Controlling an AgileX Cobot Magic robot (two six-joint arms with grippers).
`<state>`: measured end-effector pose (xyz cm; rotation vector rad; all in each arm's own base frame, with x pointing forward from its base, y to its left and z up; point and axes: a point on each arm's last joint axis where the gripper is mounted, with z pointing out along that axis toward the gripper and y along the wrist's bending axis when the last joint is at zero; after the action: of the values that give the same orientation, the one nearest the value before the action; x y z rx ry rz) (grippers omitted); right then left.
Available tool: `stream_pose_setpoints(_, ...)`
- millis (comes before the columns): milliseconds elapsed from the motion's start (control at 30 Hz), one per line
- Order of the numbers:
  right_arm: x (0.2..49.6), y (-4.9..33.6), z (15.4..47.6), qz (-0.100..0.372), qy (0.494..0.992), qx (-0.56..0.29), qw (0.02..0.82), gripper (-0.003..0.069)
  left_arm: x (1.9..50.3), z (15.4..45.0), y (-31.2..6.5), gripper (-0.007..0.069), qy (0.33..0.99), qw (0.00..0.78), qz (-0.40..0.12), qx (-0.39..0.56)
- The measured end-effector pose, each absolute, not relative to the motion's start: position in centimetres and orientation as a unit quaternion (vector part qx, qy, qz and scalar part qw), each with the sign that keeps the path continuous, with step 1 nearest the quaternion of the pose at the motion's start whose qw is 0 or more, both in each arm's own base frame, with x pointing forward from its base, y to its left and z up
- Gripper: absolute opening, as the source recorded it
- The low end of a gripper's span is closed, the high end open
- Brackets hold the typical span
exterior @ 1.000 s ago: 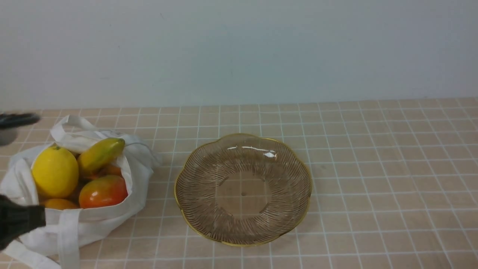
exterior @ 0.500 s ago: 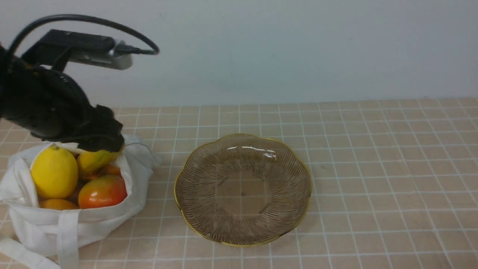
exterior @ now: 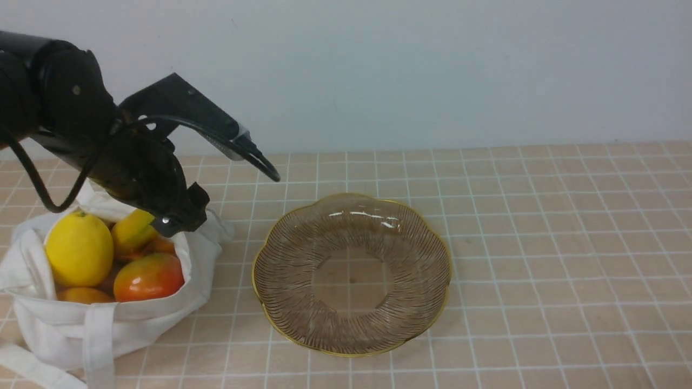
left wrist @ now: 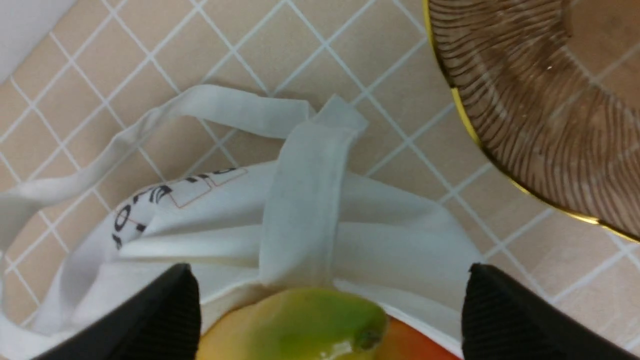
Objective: Take the fruit out of the bag on the brown coffee tablecloth and place them on the plate.
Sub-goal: 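Reach into the white bag and grasp the banana with the left gripper, then place the banana on the plate with the left gripper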
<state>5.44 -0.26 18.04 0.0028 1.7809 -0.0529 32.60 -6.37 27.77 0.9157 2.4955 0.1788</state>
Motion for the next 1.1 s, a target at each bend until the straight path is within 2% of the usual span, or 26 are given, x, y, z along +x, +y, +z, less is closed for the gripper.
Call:
stream_pose_setpoints(100,5.4,-0.3,18.0,-0.023,0.777,0.001,0.629,-0.0018,33.3,26.5,-6.1,0.0497,0.916,0.217,0.084,0.327)
stream_pose_setpoints(233,5.4,-0.3,18.0,-0.023,0.777,0.001,0.629,-0.0018,33.9,25.7,-5.7,0.0258,0.919,0.209,0.112,0.317)
stream_pose_setpoints(433,5.4,-0.3,18.0,-0.023,0.777,0.001,0.629,-0.0018,33.4,27.4,-5.1,0.0259,0.908,0.228,0.144,0.319)
stream_pose_setpoints(600,5.4,-0.3,18.0,-0.023,0.777,0.001,0.629,-0.0018,30.4,32.7,-4.3,0.0259,0.892,0.298,0.163,0.299)
stream_pose_setpoints(700,5.4,-0.3,18.0,-0.023,0.777,0.001,0.629,-0.0018,28.8,34.8,-3.9,0.0259,0.887,0.327,0.163,0.281)
stream_pose_setpoints(900,5.4,-0.3,18.0,-0.023,0.777,0.001,0.629,-0.0018,27.0,36.6,-3.9,0.0259,0.891,0.357,0.132,0.245)
stream_pose_setpoints(967,5.4,-0.3,18.0,-0.023,0.777,0.001,0.629,-0.0018,26.7,37.2,-4.1,0.0259,0.9,0.355,0.109,0.227)
stream_pose_setpoints(1067,5.4,-0.3,18.0,-0.023,0.777,0.001,0.629,-0.0018,26.1,38.8,-4.8,0.0259,0.914,0.353,0.048,0.193)
stream_pose_setpoints(1100,5.4,-0.3,18.0,-0.023,0.777,0.001,0.629,-0.0018,26.1,39.1,-4.8,0.0259,0.914,0.356,0.044,0.191)
